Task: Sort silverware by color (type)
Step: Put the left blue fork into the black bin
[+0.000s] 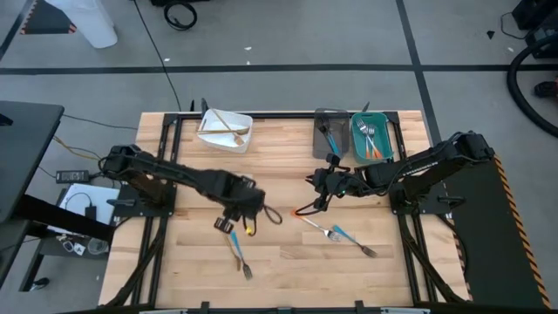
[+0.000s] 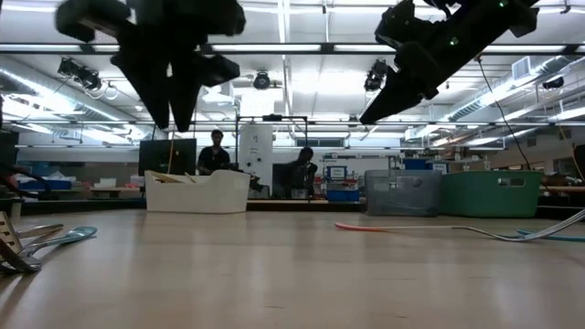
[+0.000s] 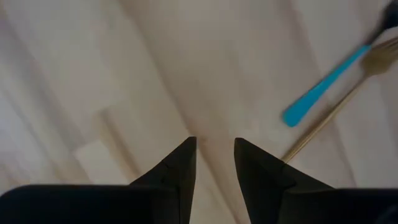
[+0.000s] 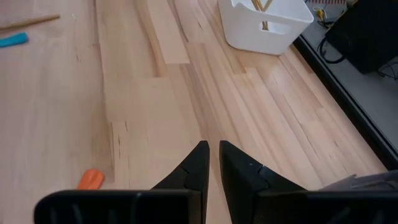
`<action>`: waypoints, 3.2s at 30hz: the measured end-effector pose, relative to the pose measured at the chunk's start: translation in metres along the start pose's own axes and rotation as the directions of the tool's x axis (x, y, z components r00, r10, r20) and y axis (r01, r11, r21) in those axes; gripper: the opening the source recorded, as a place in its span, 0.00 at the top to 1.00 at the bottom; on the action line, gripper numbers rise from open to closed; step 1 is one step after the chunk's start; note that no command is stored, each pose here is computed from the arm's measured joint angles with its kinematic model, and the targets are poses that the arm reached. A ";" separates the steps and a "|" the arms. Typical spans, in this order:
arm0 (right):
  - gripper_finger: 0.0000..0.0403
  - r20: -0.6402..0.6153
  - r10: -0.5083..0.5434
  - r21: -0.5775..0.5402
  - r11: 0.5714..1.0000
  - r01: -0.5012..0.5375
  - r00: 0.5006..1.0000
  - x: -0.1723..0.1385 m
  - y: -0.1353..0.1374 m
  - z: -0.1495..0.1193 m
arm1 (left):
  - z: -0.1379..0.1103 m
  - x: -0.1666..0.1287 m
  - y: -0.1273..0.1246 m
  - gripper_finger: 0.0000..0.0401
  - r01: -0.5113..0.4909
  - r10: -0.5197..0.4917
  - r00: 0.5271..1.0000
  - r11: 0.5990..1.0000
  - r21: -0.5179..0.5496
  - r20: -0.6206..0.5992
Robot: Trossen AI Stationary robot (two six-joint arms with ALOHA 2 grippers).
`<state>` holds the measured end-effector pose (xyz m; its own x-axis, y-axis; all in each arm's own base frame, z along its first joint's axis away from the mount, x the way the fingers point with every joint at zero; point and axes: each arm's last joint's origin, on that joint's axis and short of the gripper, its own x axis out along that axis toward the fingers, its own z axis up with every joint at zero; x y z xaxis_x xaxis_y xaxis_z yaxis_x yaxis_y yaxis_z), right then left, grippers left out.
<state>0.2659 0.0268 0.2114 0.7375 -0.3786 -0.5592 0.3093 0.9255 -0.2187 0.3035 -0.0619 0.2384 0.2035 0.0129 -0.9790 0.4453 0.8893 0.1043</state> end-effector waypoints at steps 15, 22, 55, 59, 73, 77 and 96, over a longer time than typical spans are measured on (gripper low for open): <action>0.88 0.026 0.002 -0.014 1.000 -0.002 1.000 0.001 -0.001 0.003 | 0.020 0.010 -0.066 0.71 0.018 -0.035 0.996 0.979 0.201 0.085; 0.88 0.045 0.004 -0.030 1.000 -0.002 0.999 0.001 -0.001 0.005 | 0.025 0.031 -0.086 0.71 0.024 -0.050 0.994 0.968 0.250 0.095; 0.88 0.077 0.014 -0.045 0.999 -0.011 0.997 0.000 -0.001 0.009 | 0.024 0.086 -0.109 0.71 0.064 -0.069 0.998 0.927 0.369 -0.001; 0.88 0.077 0.014 -0.045 0.999 -0.011 0.997 0.000 -0.001 0.009 | 0.017 0.091 -0.109 0.71 0.067 -0.068 0.998 0.921 0.383 -0.011; 0.88 0.079 0.015 -0.040 0.999 -0.012 0.997 0.000 0.000 0.009 | 0.016 0.094 -0.103 0.96 0.080 -0.081 0.997 0.918 0.390 -0.015; 0.88 0.080 0.016 -0.039 0.999 -0.013 0.997 0.000 0.000 0.009 | 0.016 0.095 -0.097 0.95 0.070 -0.069 0.997 0.925 0.374 -0.015; 0.88 0.078 0.016 -0.031 0.999 -0.013 0.997 0.000 0.000 0.009 | 0.012 0.090 -0.070 0.99 -0.045 0.057 0.998 0.932 0.360 -0.024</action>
<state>0.2713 0.0261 0.2183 0.7866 -0.3639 -0.4988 0.2810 0.9304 -0.2356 0.3014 -0.1281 0.1450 0.2079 0.0747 -0.9753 0.7194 0.6639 0.2042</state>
